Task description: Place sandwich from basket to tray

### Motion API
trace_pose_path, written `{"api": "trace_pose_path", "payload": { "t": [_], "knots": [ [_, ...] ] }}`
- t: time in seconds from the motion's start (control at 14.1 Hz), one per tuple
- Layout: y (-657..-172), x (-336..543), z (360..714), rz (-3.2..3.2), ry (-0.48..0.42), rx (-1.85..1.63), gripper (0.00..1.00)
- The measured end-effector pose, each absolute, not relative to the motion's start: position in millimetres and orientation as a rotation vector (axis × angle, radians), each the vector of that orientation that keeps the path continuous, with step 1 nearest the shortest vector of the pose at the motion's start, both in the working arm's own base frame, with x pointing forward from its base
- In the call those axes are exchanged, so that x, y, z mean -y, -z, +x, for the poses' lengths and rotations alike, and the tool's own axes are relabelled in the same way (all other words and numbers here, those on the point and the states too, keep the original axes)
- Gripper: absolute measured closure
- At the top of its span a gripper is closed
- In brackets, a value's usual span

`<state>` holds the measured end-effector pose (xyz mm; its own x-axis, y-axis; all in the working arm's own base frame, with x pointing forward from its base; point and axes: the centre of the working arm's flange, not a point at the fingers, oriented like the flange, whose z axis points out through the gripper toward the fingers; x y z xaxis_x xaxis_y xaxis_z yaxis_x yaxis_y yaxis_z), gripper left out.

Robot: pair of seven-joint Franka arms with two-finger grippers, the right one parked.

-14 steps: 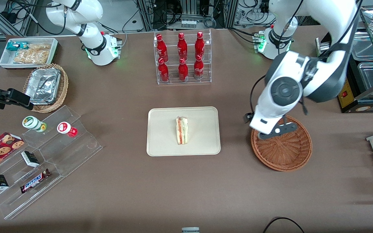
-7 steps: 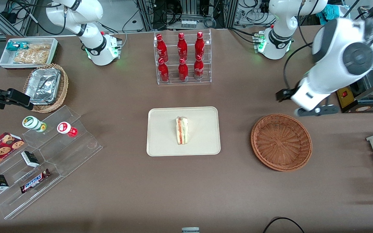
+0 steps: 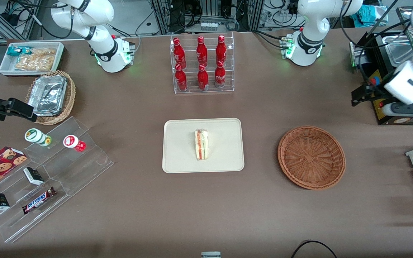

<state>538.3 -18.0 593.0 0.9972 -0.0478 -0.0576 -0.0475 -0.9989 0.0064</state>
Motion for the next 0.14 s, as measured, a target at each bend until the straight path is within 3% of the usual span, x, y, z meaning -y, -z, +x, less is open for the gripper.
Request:
{"api": "trace_pose_path", "payload": {
  "t": [0.14],
  "knots": [
    [-596.5, 13.1, 544.2, 3.134, 0.069, 0.061, 0.0]
  ]
}}
